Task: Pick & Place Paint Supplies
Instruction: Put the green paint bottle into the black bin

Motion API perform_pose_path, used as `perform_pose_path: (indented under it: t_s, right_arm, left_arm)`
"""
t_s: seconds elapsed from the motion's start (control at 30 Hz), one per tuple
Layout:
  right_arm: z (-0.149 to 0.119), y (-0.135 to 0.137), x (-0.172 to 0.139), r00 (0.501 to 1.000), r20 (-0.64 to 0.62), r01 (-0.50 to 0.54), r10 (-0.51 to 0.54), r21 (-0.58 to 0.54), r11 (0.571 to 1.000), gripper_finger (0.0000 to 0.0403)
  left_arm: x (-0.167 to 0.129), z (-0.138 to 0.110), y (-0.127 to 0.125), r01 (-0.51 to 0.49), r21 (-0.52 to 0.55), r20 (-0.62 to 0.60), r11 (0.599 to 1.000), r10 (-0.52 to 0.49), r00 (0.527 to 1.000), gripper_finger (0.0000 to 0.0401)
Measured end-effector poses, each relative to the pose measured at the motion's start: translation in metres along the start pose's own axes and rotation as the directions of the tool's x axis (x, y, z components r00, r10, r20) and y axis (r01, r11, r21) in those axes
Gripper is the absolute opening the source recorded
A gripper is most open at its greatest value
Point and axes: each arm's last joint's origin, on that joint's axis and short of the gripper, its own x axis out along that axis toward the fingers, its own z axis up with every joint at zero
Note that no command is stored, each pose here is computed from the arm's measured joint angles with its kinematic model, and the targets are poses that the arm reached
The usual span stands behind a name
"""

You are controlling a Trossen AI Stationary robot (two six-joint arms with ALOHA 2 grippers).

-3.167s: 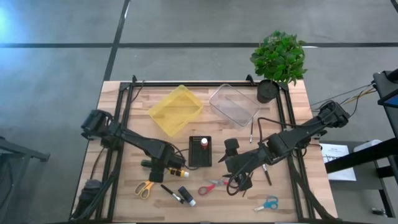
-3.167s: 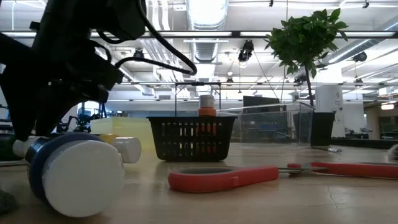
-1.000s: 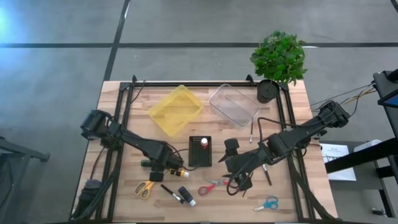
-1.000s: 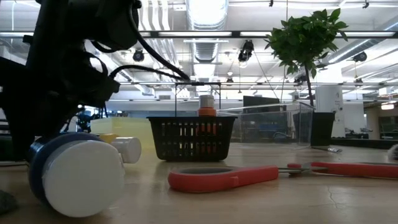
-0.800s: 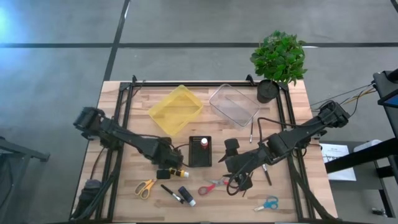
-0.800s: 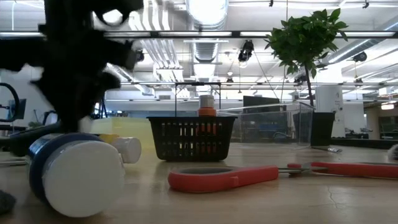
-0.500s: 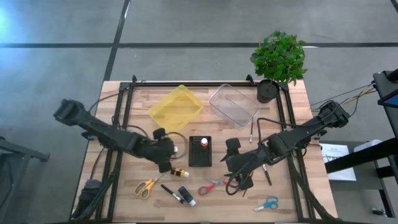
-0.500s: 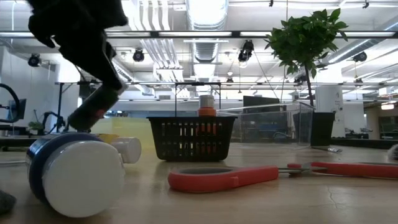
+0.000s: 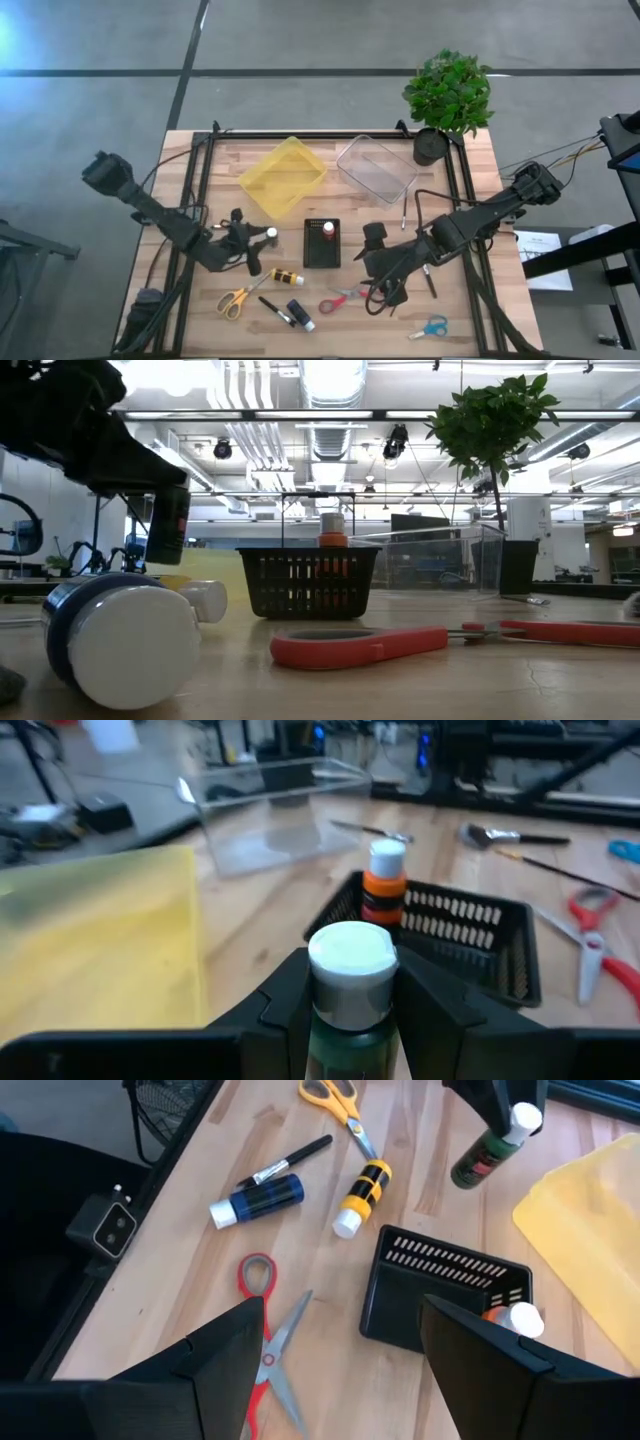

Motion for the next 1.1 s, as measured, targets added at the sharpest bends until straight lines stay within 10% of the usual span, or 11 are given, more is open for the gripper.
perform_pose_path:
  t_s: [1.1]
  right_arm:
    - [0.001,0.000,0.000,1.000,0.007,0.010,-0.010,-0.044,0.999,0.0263]
  left_arm:
    - [0.016,-0.048,-0.020,-0.072,-0.083,0.027,0.994,0.074,0.997,0.0114]
